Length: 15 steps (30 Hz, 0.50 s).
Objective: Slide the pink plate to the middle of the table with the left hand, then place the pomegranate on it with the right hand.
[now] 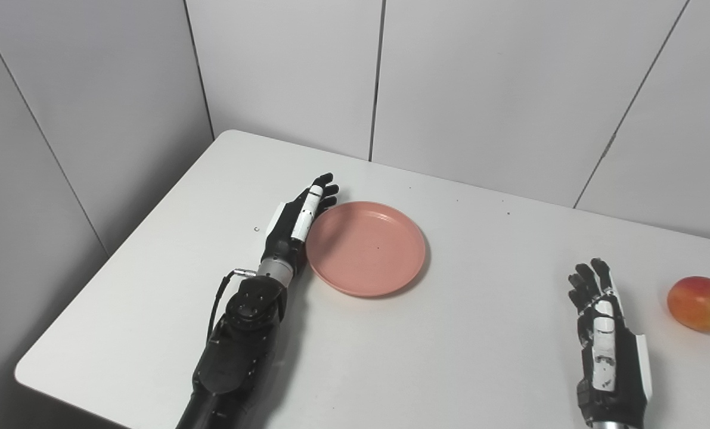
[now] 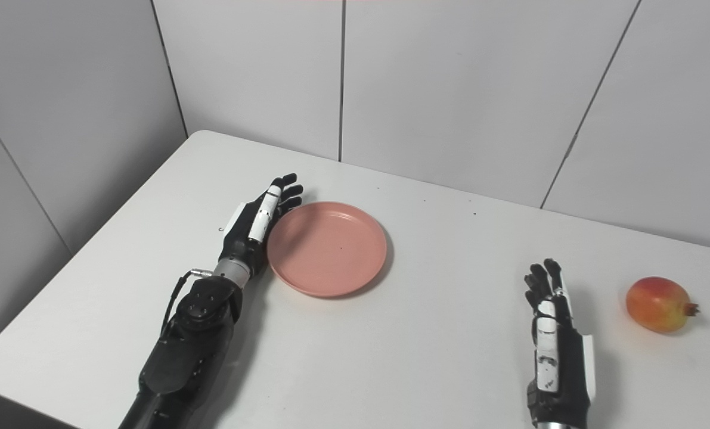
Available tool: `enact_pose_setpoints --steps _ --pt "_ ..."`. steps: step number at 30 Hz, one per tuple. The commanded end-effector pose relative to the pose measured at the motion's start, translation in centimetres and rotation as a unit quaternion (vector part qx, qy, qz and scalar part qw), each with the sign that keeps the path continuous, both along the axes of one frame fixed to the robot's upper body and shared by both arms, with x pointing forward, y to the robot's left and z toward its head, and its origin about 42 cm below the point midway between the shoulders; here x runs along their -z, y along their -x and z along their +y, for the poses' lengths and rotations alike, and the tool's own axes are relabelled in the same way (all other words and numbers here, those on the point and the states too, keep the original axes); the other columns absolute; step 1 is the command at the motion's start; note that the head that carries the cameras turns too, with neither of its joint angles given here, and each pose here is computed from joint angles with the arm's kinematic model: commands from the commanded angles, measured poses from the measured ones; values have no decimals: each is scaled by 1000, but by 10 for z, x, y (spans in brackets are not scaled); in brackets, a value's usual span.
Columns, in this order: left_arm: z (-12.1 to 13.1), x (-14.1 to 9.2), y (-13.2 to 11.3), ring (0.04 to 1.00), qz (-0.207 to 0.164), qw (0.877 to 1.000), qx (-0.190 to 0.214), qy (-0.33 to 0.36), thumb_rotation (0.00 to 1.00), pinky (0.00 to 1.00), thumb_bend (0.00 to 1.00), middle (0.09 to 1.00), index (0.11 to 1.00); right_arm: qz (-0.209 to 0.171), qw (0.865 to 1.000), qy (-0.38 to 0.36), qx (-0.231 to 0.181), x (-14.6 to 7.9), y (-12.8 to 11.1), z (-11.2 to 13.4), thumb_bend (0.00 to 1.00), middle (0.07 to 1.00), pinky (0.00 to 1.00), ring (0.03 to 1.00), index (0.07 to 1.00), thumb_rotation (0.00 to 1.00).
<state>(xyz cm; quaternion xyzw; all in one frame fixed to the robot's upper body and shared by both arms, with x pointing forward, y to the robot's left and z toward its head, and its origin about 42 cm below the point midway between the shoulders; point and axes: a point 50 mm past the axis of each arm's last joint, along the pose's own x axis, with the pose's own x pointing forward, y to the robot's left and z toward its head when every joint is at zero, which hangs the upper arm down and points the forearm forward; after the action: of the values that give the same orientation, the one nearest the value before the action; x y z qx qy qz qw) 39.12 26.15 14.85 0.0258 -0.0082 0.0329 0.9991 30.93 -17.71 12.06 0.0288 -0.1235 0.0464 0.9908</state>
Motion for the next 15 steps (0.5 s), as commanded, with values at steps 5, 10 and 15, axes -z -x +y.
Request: enact_pose_setpoints --steps 5,10,15 --pt "-15 -19 -4 890 -27 999 29 -20 1000 892 474 885 867 38 999 0 9 19 11 -1 479 913 944 913 936 978" --pt "-23 -21 -2 882 -28 998 37 -31 1000 884 466 878 860 39 999 2 6 18 11 2 477 918 951 918 937 982" --pt "-33 -22 0 890 -35 998 54 -27 1000 898 422 884 864 39 999 5 9 16 11 5 481 917 946 916 942 997"
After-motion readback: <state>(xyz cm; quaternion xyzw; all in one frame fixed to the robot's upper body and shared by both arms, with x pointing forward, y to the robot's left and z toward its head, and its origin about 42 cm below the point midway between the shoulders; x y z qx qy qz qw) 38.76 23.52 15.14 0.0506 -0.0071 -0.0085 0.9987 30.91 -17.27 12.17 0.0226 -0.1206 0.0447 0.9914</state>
